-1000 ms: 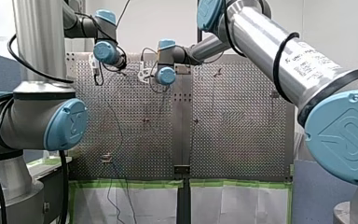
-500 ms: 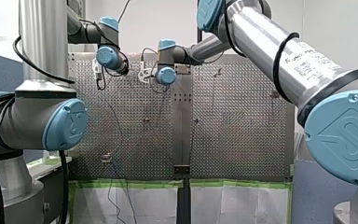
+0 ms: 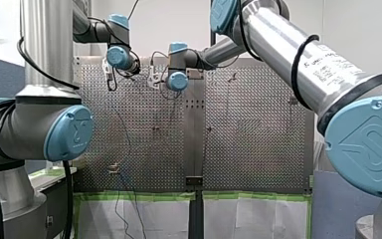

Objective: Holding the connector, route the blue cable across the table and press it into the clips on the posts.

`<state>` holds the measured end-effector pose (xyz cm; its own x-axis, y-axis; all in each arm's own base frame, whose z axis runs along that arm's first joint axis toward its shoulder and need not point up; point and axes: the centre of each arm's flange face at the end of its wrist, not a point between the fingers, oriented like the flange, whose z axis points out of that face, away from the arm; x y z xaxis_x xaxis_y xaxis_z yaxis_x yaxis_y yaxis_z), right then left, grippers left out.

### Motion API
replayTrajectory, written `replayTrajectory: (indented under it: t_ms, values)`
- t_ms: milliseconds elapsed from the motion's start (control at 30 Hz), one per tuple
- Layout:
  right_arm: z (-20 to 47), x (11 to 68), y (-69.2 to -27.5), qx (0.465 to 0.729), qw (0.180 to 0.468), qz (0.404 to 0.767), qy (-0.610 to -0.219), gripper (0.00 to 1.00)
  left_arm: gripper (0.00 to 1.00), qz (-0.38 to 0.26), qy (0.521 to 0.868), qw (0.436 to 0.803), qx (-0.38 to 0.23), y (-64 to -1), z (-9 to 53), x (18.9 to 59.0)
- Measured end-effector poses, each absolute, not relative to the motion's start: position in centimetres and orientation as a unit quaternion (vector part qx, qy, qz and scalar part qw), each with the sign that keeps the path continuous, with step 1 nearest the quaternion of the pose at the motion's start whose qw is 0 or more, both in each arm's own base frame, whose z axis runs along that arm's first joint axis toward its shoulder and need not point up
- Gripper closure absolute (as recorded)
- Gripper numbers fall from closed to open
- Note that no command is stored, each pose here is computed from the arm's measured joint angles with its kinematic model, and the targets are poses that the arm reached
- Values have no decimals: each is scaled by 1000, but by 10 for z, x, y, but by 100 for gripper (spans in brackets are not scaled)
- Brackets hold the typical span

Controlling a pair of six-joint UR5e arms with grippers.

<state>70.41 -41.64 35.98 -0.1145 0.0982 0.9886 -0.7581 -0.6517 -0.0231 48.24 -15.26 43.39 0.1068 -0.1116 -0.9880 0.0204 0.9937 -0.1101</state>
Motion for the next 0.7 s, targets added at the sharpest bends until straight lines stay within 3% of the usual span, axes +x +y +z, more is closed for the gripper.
replayTrajectory:
  t_ms: [700]
  values:
    - [360, 705, -415, 589, 307, 692, -281, 100, 0, -22, 687, 725, -38, -161, 408, 526]
